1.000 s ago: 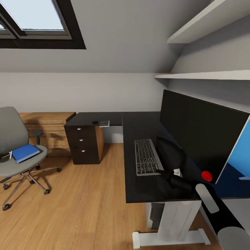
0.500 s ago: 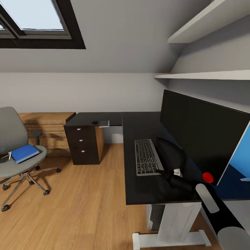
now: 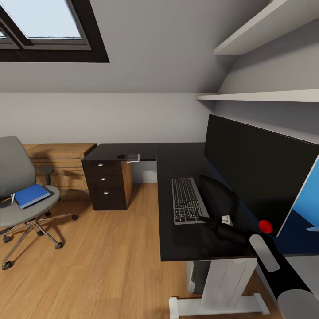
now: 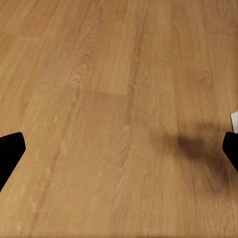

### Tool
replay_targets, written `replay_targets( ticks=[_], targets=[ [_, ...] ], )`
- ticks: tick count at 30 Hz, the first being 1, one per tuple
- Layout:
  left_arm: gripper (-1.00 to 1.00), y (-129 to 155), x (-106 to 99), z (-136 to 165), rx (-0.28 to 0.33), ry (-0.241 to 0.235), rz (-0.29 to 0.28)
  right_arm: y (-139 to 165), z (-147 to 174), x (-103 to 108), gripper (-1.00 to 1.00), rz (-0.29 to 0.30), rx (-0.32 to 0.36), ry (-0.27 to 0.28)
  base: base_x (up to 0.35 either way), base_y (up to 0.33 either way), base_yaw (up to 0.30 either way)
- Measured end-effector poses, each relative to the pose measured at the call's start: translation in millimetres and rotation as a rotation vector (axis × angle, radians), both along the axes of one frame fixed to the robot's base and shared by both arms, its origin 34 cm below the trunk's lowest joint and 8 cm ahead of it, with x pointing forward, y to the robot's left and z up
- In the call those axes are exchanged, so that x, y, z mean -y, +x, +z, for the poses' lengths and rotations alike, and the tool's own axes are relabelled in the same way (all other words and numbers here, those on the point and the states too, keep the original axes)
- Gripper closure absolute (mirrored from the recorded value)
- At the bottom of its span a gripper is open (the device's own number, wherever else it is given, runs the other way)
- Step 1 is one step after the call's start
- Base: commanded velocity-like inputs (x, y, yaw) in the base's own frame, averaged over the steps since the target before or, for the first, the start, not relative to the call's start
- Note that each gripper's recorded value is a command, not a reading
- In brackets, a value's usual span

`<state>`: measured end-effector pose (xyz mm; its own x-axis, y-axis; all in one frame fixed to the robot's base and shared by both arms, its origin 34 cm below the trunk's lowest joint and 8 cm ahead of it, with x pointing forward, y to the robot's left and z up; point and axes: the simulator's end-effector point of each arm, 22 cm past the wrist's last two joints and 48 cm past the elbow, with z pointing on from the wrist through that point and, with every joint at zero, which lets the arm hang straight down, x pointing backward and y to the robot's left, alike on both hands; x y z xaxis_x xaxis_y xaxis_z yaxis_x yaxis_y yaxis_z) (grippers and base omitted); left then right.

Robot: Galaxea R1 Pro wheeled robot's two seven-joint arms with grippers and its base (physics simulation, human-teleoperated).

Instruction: In the bedroom, organize the workspace by keeping the computer under the desk, ensuring the monitor is on the desk, placing the keyboard on the desk next to the monitor, placing the mouse on the desk next to the keyboard, moving the folder from the swivel chair onto the desk next to the mouse, stacking the notebook on top of the folder with the pen on top of the notebook, and positioning the swivel chair next to the desk.

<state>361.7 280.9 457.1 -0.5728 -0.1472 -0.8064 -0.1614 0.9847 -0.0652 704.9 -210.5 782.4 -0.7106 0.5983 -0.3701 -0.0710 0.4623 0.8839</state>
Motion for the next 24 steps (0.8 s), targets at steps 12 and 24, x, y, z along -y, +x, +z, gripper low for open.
replay_targets(
  ticks=[12, 24],
  targets=[
    [-1.0, -0.1, 0.6, 0.0, 0.0, -0.001, -0.002, -0.7, -0.5, 0.5, -1.0, 0.003, -0.004, -0.001, 0.0, 0.0, 0.0],
    [-1.0, 0.2, 0.8, 0.3, 0.002, -0.002, -0.003, -0.8, -1.3, 7.5, -1.0, -0.001, -0.005, -0.013, 0.0, 0.0, 0.0]
  ],
)
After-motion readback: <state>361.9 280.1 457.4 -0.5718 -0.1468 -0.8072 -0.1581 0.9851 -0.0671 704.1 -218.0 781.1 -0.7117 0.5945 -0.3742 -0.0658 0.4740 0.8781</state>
